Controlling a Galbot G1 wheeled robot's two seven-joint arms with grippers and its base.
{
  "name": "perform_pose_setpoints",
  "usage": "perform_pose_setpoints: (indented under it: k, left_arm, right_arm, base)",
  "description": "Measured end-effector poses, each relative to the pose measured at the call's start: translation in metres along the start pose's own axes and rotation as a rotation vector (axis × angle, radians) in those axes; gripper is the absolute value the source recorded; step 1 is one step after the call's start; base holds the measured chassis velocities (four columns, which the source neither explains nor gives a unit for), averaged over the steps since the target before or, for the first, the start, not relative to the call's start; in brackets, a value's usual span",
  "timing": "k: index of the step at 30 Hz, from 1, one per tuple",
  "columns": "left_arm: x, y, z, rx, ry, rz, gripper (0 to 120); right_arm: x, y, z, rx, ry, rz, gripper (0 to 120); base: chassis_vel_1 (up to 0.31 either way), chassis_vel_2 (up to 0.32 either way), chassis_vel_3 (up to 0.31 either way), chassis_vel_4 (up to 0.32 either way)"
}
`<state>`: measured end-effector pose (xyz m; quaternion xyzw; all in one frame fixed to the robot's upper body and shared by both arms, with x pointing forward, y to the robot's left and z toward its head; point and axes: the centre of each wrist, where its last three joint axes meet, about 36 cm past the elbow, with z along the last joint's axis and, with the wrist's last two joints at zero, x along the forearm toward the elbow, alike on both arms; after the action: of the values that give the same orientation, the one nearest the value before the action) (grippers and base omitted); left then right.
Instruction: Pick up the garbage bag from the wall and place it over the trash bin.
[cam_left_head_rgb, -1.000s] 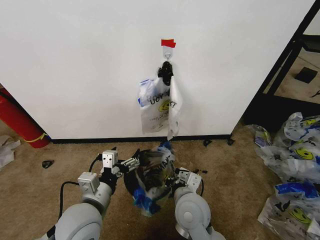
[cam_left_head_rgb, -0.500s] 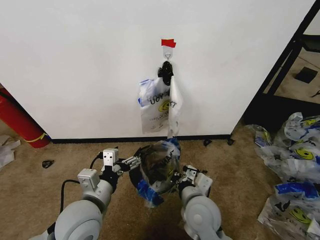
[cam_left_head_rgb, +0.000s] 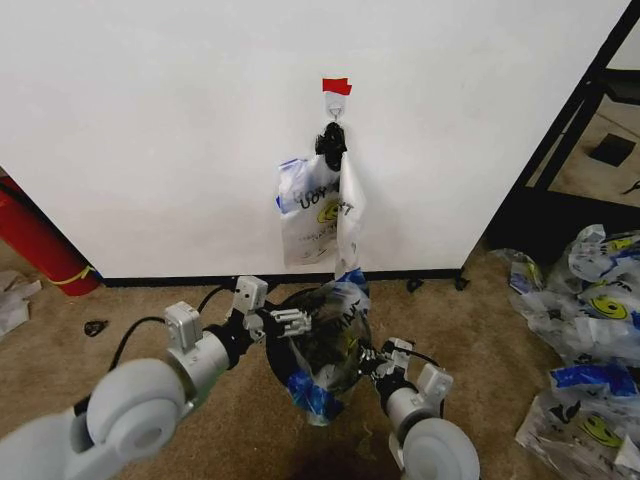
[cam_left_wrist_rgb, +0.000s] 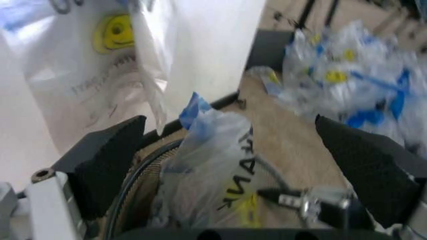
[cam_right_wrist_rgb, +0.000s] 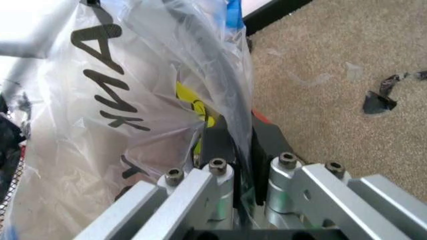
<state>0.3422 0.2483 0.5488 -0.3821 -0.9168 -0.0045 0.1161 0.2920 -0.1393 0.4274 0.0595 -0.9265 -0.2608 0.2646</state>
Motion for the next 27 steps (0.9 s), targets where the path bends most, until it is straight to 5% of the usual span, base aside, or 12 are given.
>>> perform_pose_setpoints:
  k: [17,27]
  left_arm:
    - [-0.020,0.039,0.039,-0.050,0.083,-0.058,95]
    - [-0.025,0.042,0.046,-0.052,0.083,-0.055,63]
  right_arm:
    - [0.000,0.013,0.005,0.052,0.049,-0.063,1]
    - [-0.001,0.015,0.006,0.054,0.058,-0.057,1]
  base:
    - [0.000,0.000,0.000,0.000]
    - [0.000,0.000,0.000,0.000]
